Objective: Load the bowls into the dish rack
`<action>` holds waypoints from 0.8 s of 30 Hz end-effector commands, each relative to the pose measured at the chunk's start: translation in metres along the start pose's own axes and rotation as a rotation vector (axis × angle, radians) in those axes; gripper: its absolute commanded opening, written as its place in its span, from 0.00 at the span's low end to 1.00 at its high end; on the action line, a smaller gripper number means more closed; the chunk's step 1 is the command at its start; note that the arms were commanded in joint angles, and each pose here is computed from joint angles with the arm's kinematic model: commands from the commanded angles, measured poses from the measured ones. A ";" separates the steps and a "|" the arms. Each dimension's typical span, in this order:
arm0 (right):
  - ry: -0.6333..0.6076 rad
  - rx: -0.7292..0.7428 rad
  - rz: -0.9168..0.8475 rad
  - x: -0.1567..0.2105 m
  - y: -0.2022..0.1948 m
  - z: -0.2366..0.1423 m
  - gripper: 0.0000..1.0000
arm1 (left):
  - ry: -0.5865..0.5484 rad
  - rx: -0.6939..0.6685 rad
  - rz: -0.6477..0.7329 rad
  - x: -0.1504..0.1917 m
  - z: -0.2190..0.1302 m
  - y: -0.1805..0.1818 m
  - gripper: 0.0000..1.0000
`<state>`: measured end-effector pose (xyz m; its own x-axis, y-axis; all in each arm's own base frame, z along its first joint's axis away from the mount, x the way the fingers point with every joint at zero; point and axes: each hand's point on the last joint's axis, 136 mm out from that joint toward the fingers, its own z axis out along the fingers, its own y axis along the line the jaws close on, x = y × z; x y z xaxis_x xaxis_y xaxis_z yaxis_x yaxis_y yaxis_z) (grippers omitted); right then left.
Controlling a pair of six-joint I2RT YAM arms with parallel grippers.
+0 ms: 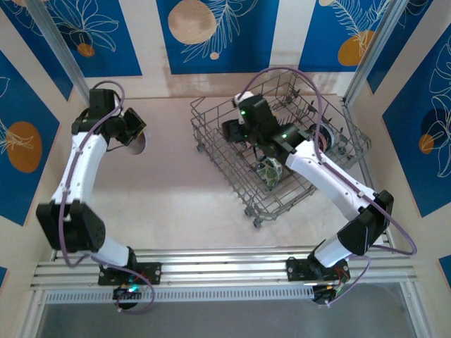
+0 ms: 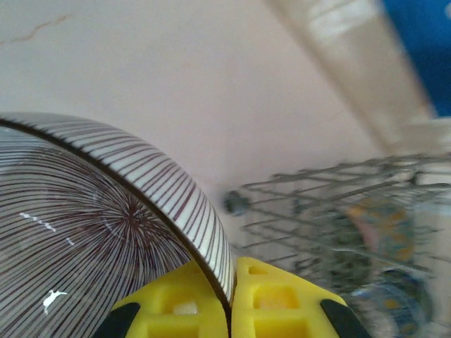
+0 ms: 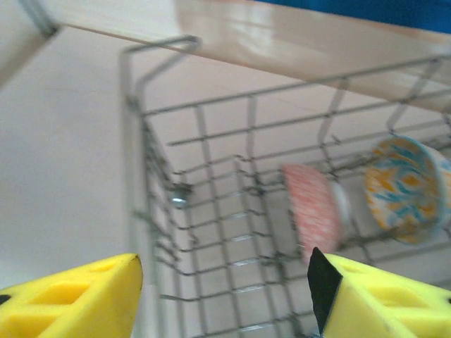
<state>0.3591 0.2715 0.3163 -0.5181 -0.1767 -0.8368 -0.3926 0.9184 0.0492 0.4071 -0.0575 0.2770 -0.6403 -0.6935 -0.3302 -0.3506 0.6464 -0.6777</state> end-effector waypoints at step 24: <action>-0.326 -0.127 0.043 -0.051 0.128 0.001 0.61 | -0.244 0.357 -0.099 0.047 -0.088 -0.150 0.00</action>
<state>0.3232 0.4040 0.3703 -0.2834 -0.0466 -0.9579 -0.5498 0.8263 0.1225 0.3698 -0.1599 0.3734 -0.4941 -0.7801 -0.3838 -0.2052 0.5337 -0.8204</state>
